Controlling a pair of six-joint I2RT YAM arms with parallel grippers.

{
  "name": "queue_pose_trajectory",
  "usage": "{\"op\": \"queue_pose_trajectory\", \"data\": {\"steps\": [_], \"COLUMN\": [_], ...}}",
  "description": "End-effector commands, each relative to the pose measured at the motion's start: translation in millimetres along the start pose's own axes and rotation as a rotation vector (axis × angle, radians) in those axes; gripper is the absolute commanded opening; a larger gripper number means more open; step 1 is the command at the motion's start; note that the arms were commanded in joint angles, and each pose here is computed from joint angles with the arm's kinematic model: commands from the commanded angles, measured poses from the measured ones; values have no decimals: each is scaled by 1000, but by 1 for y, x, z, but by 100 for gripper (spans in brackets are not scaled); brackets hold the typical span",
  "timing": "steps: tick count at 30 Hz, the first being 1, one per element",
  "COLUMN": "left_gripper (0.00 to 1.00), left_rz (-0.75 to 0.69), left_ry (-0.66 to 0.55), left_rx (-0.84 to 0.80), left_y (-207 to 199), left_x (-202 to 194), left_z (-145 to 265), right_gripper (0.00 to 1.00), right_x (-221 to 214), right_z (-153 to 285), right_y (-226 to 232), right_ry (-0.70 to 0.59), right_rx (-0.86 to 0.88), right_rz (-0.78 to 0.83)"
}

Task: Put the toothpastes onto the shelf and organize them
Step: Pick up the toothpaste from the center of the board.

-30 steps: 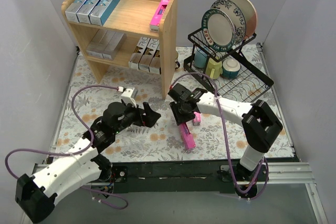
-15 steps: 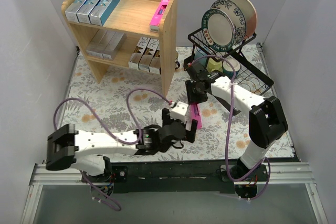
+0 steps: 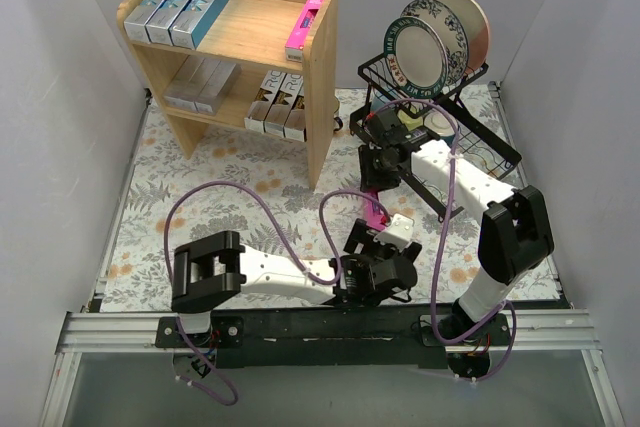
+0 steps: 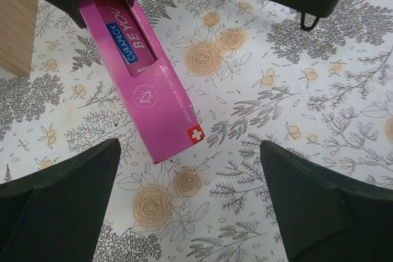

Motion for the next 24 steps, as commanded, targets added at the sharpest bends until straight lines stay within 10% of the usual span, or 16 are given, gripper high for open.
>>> {"op": "queue_pose_trajectory", "data": {"steps": [1,14,24], "left_gripper": [98,87,61], "left_rz": [-69,-42,-49], "left_ry": [-65,-52,-81], "left_rx": [109,305,341], "left_y": [-6,8,8], "left_x": [7,0,4], "left_z": [-12,-38,-40], "right_gripper": [36,35,35], "right_x": [10,1,-8], "right_z": [28,36,34], "right_y": [9,9,8], "right_ry": [-54,-82,-81], "right_rx": [95,176,244], "right_rz": [-16,-51,-100]}}
Point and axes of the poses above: each gripper's point midway between its finger pads, its own z axis back along the fingers, its own y axis along the line the jaws close on, x = y × z, the point moved 10 cm from there along z, back along the fingers, and after that the axes turned 1 degree about z, right-handed, at the moved point
